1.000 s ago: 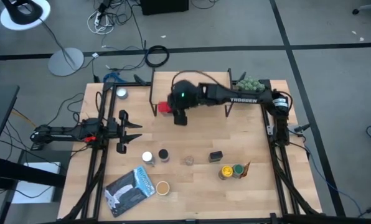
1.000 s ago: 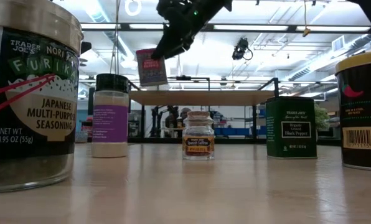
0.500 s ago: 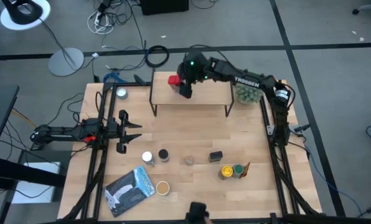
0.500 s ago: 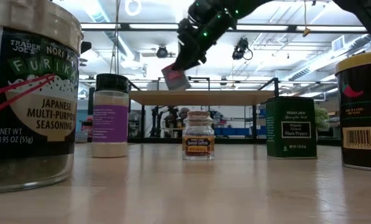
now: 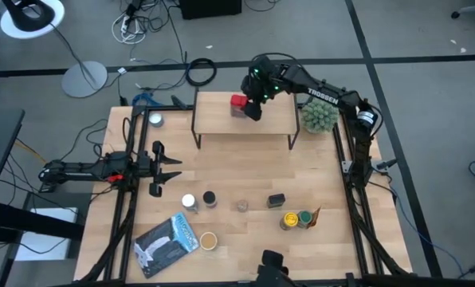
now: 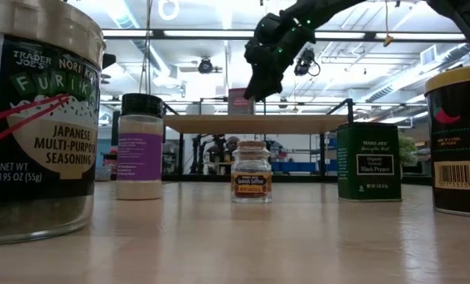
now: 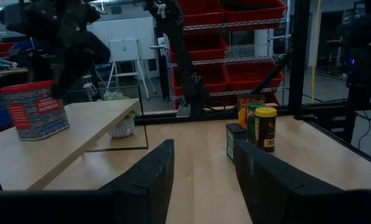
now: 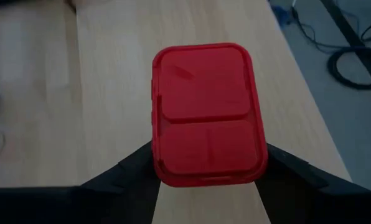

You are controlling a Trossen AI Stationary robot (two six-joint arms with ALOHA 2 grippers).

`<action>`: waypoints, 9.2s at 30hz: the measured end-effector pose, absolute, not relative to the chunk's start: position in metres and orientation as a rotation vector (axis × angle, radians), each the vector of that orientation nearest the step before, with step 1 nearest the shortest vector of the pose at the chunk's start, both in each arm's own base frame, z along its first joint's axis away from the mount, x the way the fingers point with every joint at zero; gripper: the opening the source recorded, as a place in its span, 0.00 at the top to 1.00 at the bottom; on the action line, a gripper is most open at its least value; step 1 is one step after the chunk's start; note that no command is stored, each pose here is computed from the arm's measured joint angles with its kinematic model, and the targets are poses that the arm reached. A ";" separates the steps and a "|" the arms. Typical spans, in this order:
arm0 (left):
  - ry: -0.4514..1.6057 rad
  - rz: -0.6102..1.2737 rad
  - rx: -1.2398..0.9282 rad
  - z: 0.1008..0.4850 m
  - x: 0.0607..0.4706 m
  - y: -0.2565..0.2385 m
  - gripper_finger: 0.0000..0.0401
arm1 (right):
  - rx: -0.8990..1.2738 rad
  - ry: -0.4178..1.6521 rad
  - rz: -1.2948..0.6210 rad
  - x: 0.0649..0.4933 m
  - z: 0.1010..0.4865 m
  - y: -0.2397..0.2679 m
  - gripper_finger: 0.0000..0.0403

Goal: Shelf spices
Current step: Put the red seasoning cans on the shelf, then put the green seasoning can on the shelf

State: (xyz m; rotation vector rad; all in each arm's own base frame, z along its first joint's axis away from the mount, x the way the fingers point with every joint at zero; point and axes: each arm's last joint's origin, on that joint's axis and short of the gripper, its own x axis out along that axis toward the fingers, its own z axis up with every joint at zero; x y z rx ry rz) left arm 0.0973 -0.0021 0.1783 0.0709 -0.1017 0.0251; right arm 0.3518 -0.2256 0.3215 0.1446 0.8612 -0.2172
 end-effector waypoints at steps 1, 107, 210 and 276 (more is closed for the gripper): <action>-0.102 0.025 0.071 0.178 0.097 -0.002 0.58 | 0.140 0.868 -0.218 0.350 0.323 -0.224 0.45; -0.072 0.024 0.072 0.175 0.098 -0.002 0.58 | 0.087 0.813 -0.633 0.145 0.376 -0.182 0.30; -0.128 0.058 0.066 0.181 0.097 -0.001 0.58 | 0.124 0.778 -0.107 0.244 0.249 -0.018 0.88; -0.102 0.061 -0.015 0.178 0.097 -0.001 0.58 | -0.045 1.380 -0.028 0.303 0.209 0.088 0.49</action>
